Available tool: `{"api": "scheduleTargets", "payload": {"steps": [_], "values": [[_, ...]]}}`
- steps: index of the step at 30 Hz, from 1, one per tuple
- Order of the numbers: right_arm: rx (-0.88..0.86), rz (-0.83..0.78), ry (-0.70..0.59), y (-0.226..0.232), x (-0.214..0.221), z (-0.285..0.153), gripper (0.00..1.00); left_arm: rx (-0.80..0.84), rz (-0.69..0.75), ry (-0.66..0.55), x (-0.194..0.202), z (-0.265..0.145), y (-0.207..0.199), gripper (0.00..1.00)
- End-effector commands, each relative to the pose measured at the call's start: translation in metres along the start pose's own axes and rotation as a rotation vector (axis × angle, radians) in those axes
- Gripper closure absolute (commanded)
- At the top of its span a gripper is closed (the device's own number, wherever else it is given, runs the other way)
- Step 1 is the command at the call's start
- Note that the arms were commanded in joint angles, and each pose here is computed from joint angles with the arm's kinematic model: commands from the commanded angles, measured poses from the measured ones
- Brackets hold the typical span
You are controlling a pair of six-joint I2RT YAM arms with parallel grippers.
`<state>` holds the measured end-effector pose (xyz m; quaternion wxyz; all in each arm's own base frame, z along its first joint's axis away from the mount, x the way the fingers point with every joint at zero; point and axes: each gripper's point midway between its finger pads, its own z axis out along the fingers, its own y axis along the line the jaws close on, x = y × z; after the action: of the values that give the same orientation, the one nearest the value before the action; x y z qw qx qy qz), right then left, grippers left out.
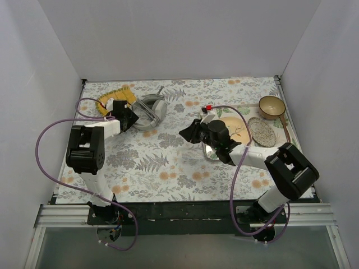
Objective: Wrap the headphones
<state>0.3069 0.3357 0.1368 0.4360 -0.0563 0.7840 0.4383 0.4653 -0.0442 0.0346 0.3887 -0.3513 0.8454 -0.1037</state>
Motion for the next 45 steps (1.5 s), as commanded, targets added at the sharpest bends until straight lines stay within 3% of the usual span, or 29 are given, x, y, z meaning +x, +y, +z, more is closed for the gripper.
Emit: {"api": "scheduleTargets", "payload": {"steps": [1, 9, 13, 16, 21, 26, 31, 38, 45], "values": [[0.006, -0.104, -0.089, 0.009, -0.028, -0.011, 0.73, -0.084, 0.017, 0.003, -0.004, -0.018, 0.021, 0.45], [0.104, -0.227, -0.180, 0.001, -0.057, -0.034, 0.71, -0.027, 0.103, -0.019, -0.024, -0.041, 0.004, 0.17], [0.169, -0.301, -0.217, -0.007, -0.074, -0.049, 0.65, -0.011, 0.332, -0.106, -0.051, -0.056, 0.002, 0.11], [0.226, -0.354, -0.232, -0.020, -0.084, -0.061, 0.61, -0.057, 0.481, -0.237, -0.078, -0.073, 0.012, 0.03], [0.359, -0.406, -0.238, -0.050, -0.098, -0.083, 0.54, 0.030, 0.709, -0.345, -0.090, -0.122, 0.011, 0.02], [0.481, -0.429, -0.289, -0.074, -0.108, -0.113, 0.37, 0.174, 0.897, -0.297, -0.063, -0.162, 0.015, 0.02], [0.594, -0.448, -0.327, -0.096, -0.104, -0.146, 0.16, 0.315, 0.955, -0.066, 0.004, -0.172, 0.036, 0.02], [0.675, -0.496, -0.323, -0.113, -0.092, -0.174, 0.10, 0.352, 0.930, 0.014, 0.050, -0.175, 0.067, 0.02], [0.686, -0.497, -0.321, -0.119, -0.081, -0.186, 0.08, 0.341, 0.961, 0.000, 0.058, -0.175, 0.081, 0.02]]}}
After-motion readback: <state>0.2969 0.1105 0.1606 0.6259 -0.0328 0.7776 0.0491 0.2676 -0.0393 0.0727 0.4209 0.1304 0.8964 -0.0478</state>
